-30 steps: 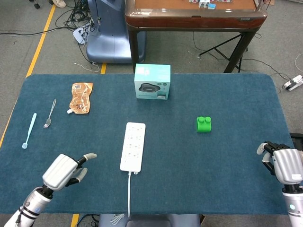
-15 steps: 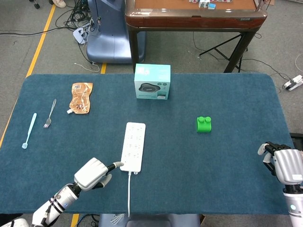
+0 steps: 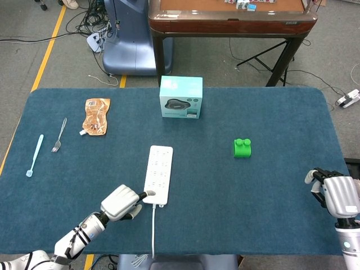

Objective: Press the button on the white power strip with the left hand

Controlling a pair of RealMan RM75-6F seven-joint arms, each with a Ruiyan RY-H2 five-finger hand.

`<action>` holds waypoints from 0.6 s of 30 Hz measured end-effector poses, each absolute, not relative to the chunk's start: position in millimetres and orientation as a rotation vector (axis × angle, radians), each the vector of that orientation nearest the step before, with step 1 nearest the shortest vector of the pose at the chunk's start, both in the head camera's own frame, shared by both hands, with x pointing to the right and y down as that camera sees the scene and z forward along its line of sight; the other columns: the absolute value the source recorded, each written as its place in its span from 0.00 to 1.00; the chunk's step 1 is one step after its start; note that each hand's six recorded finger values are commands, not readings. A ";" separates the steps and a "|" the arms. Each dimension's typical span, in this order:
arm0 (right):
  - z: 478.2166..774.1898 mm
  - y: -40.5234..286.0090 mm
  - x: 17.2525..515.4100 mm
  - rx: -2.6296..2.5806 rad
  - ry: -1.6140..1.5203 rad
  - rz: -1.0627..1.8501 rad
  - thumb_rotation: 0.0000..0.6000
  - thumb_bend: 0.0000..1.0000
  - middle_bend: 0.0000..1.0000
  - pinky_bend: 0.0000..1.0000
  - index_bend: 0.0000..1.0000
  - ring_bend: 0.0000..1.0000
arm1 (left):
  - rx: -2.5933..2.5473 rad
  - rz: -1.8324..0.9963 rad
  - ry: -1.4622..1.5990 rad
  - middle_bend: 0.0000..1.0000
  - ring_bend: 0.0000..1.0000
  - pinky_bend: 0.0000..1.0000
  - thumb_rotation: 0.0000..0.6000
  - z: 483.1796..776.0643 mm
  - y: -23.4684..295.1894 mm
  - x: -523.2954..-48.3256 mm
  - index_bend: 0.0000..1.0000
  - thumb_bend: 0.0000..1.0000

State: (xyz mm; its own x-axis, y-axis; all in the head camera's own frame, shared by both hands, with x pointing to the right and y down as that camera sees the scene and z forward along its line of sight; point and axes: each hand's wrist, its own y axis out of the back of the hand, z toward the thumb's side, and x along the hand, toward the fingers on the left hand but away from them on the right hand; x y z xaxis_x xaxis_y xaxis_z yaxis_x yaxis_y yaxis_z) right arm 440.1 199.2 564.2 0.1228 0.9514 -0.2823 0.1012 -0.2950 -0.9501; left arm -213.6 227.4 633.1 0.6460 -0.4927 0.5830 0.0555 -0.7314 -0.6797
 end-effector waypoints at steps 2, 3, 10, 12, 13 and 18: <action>565.1 199.3 439.8 -1.565 -1.058 1.282 1.00 0.80 0.56 0.66 0.63 0.64 | -2.179 -1.052 0.324 1.00 1.00 1.00 1.00 636.5 228.2 -214.0 0.26 0.59; 565.4 199.3 439.7 -1.565 -1.056 1.283 1.00 0.80 0.56 0.66 0.63 0.64 | -2.175 -1.061 0.316 1.00 1.00 1.00 1.00 638.7 228.6 -214.4 0.26 0.59; 565.6 198.8 439.9 -1.566 -1.054 1.287 1.00 0.80 0.56 0.66 0.63 0.64 | -2.161 -1.101 0.280 1.00 1.00 1.00 1.00 648.7 229.8 -217.3 0.26 0.59; 566.3 198.6 439.3 -1.569 -1.052 1.288 1.00 0.80 0.56 0.66 0.63 0.64 | -2.158 -1.111 0.272 1.00 1.00 1.00 1.00 651.3 230.0 -217.8 0.26 0.59; 566.8 198.5 439.0 -1.570 -1.051 1.288 1.00 0.80 0.56 0.66 0.63 0.64 | -2.156 -1.115 0.268 1.00 1.00 1.00 1.00 652.5 230.0 -218.1 0.25 0.59; 567.8 197.6 438.5 -1.573 -1.049 1.288 1.00 0.80 0.56 0.66 0.63 0.64 | -2.149 -1.140 0.255 1.00 1.00 1.00 1.00 657.7 230.6 -219.2 0.25 0.59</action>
